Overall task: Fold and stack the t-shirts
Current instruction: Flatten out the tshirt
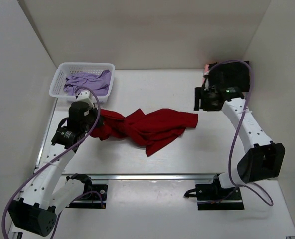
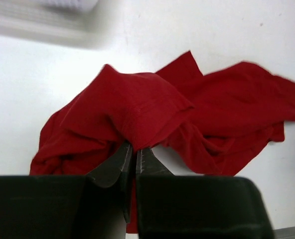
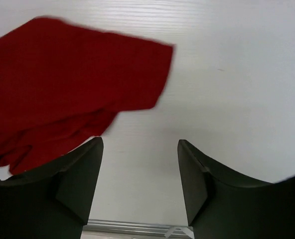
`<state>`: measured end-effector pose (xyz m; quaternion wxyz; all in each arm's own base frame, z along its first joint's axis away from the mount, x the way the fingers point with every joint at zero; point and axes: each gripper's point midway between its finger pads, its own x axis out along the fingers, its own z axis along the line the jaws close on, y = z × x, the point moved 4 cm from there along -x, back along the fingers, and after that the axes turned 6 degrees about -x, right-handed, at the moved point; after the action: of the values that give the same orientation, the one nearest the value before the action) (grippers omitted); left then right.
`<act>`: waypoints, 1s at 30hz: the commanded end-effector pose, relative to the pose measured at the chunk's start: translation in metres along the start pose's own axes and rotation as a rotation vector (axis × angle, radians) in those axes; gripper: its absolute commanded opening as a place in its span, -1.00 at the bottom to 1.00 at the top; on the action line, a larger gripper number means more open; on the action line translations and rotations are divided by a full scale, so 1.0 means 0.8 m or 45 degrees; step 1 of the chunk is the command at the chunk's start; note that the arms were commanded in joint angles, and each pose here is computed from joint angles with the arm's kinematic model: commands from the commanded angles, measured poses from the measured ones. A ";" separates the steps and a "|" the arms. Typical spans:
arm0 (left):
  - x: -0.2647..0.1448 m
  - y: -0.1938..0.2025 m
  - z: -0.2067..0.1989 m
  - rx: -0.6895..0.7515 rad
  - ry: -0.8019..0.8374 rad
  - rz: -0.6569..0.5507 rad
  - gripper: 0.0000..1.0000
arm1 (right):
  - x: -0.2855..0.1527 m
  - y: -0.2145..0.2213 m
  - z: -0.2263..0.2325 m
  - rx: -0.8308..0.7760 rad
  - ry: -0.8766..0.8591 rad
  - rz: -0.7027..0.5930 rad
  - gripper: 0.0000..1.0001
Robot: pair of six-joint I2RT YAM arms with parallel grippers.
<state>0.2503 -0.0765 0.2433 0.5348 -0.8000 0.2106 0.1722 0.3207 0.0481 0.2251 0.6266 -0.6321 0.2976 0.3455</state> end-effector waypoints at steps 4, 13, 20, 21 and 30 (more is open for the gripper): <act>0.007 0.025 0.011 -0.068 0.001 0.044 -0.94 | -0.015 0.049 0.170 -0.232 -0.536 -0.062 0.14; 0.014 0.052 0.035 -0.119 -0.081 0.077 -0.96 | 0.044 0.190 0.275 -0.457 -0.760 0.155 0.24; 0.013 0.065 0.050 -0.112 -0.136 0.108 -0.80 | 0.092 0.213 0.311 -0.559 -0.660 0.196 0.52; 0.011 0.071 0.060 -0.106 -0.158 0.113 -0.78 | 0.102 0.230 0.322 -0.626 -0.611 0.250 0.54; 0.006 0.070 0.055 -0.107 -0.052 0.056 0.21 | 0.126 0.265 0.285 -0.715 -0.253 0.452 -1.00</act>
<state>0.2195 -0.0524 0.1665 0.5008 -0.8017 0.2099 0.2498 0.2081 0.3151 0.0552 0.4429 -0.6717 0.1369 0.5778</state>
